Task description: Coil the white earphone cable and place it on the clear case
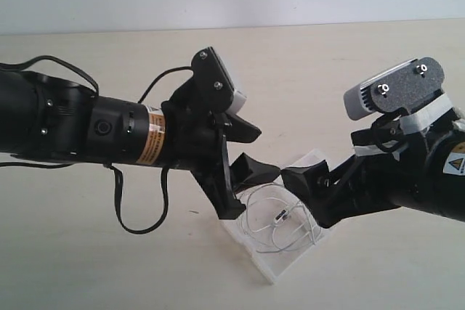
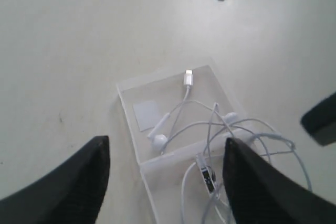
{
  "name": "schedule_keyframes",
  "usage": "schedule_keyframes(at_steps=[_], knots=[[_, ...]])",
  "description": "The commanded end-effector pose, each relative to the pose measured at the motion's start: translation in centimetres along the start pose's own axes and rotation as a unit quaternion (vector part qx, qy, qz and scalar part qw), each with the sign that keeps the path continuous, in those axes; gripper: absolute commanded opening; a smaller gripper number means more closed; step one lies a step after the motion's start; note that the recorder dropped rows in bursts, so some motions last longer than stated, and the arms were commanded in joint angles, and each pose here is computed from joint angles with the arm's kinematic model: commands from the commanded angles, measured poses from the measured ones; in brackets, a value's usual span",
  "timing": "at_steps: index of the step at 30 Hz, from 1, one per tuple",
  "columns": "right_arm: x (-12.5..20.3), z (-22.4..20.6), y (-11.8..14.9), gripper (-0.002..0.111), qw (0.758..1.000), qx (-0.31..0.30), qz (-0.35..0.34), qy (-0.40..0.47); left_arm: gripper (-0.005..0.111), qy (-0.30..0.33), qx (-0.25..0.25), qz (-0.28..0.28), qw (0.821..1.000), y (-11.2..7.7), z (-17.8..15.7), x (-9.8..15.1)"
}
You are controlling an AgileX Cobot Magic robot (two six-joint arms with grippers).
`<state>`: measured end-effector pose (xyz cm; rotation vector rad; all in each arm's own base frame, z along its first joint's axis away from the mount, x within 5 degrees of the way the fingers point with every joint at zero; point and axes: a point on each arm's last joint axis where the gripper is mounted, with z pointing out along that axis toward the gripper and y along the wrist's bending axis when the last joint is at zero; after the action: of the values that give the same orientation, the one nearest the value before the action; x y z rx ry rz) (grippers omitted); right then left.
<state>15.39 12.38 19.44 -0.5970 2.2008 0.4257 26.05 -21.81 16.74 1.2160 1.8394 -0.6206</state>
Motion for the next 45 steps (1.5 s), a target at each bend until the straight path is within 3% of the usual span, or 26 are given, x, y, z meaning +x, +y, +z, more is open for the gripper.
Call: schedule_keyframes(at_steps=[1,9,11,14,19,23,25,27,29,30,32,33,34,35,45], knots=[[-0.7,-0.5,0.0,0.105,1.0,0.002,-0.001,-0.028,0.061,-0.024,-0.01,0.007,1.0,-0.2,-2.1,-2.2],[-1.4,-2.1,0.1,0.105,0.998,-0.006,0.0,-0.066,0.057,-0.006,0.011,0.029,0.999,-1.3,-4.6,-3.5],[-1.5,-2.5,0.2,0.105,0.998,-0.01,-0.002,-0.067,0.042,-0.006,0.011,0.027,1.0,-1.6,-5.5,-4.0],[-1.3,-3.2,0.4,0.105,0.998,-0.024,-0.003,-0.06,0.004,-0.017,0.006,0.039,0.999,-2.4,-7.5,-4.6],[-0.5,-4.3,0.9,0.105,0.998,-0.054,0.016,-0.022,0.0,-0.088,-0.037,0.008,0.995,-5.7,-14.2,-3.8],[-0.5,-4.3,0.9,0.105,0.998,-0.053,0.029,-0.025,0.0,-0.207,-0.077,-0.02,0.975,-9.3,-20.7,-2.1],[-0.8,-4.3,0.8,0.105,0.997,-0.048,0.035,-0.039,0.0,-0.307,-0.113,-0.038,0.944,-11.2,-24.9,-1.2],[-0.8,-4.3,0.8,0.105,0.996,-0.048,0.058,-0.041,0.0,-0.369,-0.137,-0.059,0.917,-12.1,-27.3,-0.3],[-1.2,-4.3,0.6,0.104,0.996,-0.042,0.058,-0.06,0.0,-0.409,-0.136,-0.039,0.902,-13.3,-28.7,0.6],[-1.3,-4.3,0.6,0.1,0.995,-0.04,0.059,-0.066,0.0,-0.423,-0.131,-0.036,0.896,-13.7,-29.1,0.9],[-1.4,-4.3,0.6,0.067,0.995,-0.038,0.059,-0.071,0.0,-0.446,-0.116,-0.035,0.887,-14.4,-29.6,1.6],[-1.2,-4.3,0.6,0.03,0.996,-0.042,0.055,-0.058,0.0,-0.455,-0.104,-0.04,0.884,-14.8,-29.7,2.0],[-1.0,-4.3,0.7,0.009,0.997,-0.043,0.042,-0.053,0.0,-0.456,-0.099,-0.04,0.883,-14.9,-29.6,2.1],[-1.0,-4.3,0.7,0.002,0.997,-0.044,0.035,-0.048,0.0,-0.457,-0.096,-0.035,0.884,-15.0,-29.6,2.2],[0.1,-5.3,1.1,0.0,0.997,-0.07,-0.003,-0.015,0.0,-0.459,-0.069,-0.019,0.886,-15.5,-29.5,2.2]])
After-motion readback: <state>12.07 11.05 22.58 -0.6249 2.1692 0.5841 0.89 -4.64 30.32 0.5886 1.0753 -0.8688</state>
